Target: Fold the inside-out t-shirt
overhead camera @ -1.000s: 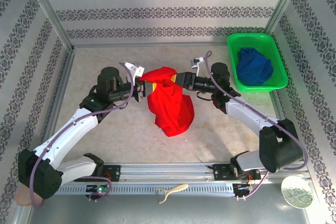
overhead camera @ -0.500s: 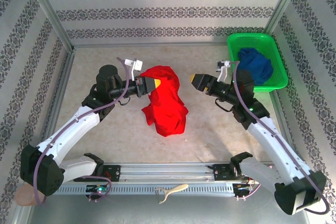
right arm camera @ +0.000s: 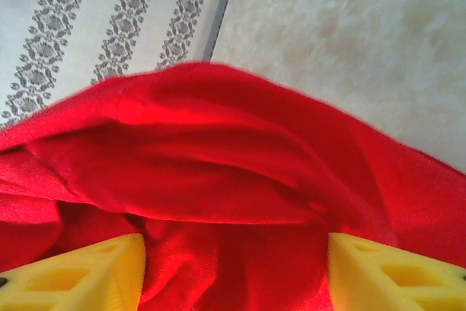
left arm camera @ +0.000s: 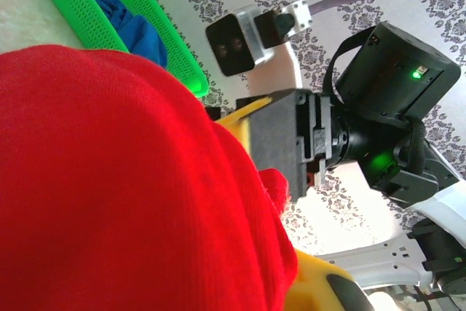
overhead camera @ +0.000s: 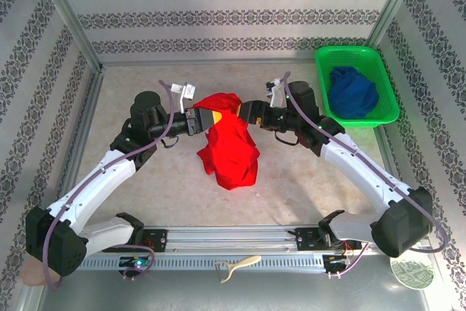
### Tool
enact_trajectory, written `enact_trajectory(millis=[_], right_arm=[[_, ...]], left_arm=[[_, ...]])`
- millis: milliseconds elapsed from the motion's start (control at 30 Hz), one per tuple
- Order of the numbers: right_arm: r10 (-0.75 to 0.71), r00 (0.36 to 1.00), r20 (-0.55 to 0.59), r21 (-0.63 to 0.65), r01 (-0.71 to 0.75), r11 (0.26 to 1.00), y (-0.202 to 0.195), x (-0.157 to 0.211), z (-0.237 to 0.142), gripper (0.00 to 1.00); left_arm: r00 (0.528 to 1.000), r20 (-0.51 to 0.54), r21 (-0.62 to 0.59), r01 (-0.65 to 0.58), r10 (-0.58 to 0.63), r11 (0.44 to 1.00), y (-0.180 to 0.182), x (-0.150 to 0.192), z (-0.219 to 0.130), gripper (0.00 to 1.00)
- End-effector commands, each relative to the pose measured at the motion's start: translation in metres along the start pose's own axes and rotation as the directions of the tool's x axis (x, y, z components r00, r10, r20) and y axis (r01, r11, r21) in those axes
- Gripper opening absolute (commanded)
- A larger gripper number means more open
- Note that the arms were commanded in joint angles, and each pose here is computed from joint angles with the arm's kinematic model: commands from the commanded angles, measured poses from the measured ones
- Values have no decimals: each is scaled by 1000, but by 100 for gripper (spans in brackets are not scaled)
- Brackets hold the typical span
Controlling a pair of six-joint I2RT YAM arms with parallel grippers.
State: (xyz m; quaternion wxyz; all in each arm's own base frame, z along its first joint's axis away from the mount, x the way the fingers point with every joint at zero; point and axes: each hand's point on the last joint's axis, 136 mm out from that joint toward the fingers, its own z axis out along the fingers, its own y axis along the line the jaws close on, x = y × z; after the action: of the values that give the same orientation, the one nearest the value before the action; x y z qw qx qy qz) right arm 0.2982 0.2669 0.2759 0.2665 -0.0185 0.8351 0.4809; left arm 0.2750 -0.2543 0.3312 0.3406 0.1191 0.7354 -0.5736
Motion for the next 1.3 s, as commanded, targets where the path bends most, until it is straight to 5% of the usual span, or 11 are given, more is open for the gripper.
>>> enact_trajectory(millis=[0,33,200,433,533,667,1000,1267], right_arm=[[16,1000,15,-67,-15,998,25,-5,1,58],[24,1000,9,-72,-24,997,27,-3,3,54],[59,998,12,-82,-58,995,30,4,0,0],[44,992,122,-117,-30,993,44,-18,-34,0],[-7,986,167,-161,34,986,61,-25,-49,0],[-43,985,166,-179,73,981,63,-22,-57,0],[-78,991,111,-209,101,973,50,-1,-46,0],[-65,996,63,-204,77,976,37,24,-44,0]], left_arm=[[1000,13,37,3,-4,999,-3,-6,-1,0],[1000,13,42,11,-11,999,-2,-6,1,0],[999,12,64,46,-47,997,8,-3,8,0],[997,41,-13,66,-66,998,35,3,2,3],[995,79,-118,67,-57,991,54,4,-14,47],[995,87,-195,58,-42,979,60,6,-35,73],[999,44,-263,-5,17,965,24,8,-54,77],[987,-114,-291,-139,110,947,27,30,-16,79]])
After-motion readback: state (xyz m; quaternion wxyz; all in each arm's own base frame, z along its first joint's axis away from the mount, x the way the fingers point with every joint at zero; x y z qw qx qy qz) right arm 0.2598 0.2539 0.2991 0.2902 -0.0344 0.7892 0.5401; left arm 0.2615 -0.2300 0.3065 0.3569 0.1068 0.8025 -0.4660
